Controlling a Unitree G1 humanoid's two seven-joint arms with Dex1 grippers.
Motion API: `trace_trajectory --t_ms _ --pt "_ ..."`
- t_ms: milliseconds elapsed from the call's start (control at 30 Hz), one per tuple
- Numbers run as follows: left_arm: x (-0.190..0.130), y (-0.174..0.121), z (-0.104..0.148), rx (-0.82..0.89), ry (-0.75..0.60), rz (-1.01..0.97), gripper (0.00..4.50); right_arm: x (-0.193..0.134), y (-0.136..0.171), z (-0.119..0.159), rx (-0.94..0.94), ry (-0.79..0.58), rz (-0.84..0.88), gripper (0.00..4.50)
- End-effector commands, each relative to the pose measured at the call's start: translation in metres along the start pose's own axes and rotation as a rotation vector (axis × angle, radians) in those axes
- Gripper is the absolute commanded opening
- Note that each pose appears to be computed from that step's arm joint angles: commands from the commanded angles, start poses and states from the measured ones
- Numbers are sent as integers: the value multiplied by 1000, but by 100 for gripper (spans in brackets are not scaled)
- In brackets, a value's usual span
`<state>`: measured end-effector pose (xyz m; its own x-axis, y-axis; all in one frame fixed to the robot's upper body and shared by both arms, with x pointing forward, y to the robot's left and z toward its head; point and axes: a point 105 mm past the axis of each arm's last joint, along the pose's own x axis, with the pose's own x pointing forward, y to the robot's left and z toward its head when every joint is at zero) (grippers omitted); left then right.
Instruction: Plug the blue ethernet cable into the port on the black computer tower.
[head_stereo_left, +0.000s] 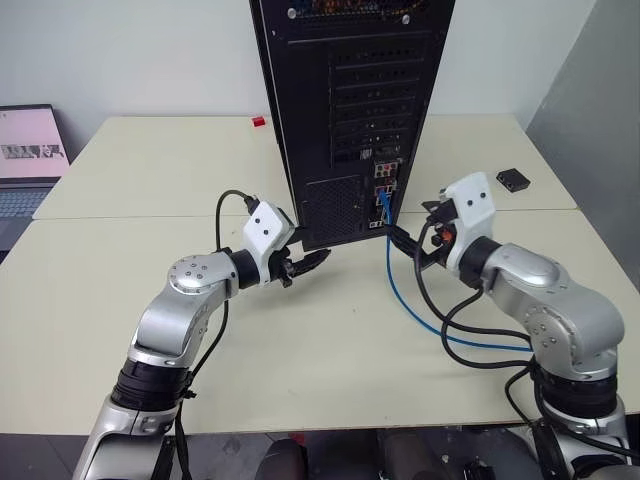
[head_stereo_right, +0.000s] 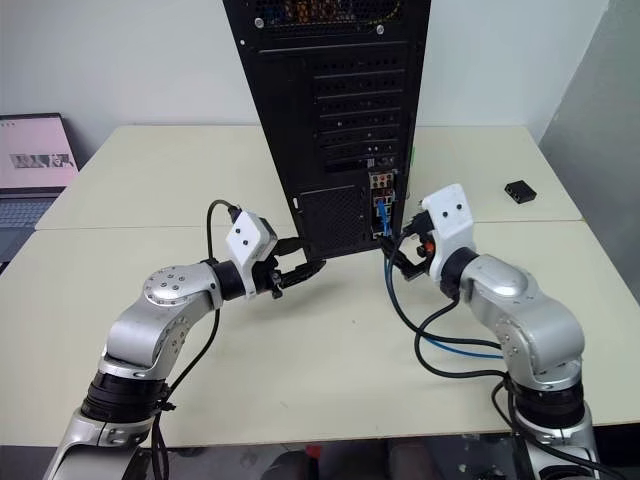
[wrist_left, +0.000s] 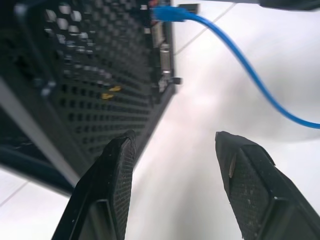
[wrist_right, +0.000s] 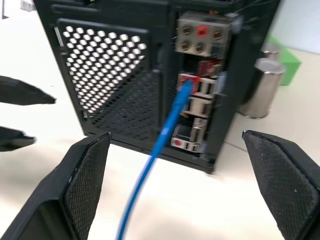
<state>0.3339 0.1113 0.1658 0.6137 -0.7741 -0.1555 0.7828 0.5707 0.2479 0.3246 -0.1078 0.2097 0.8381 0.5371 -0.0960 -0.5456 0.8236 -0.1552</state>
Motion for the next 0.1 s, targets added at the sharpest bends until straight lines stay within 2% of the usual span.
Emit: trace_trajectory --t_ms 33,100 --pt "-4 4 15 44 -39 -23 268 -5 3 17 -33 -62 43 445" --pt "-5 5 17 45 -46 -33 268 -5 2 17 -37 -60 51 445"
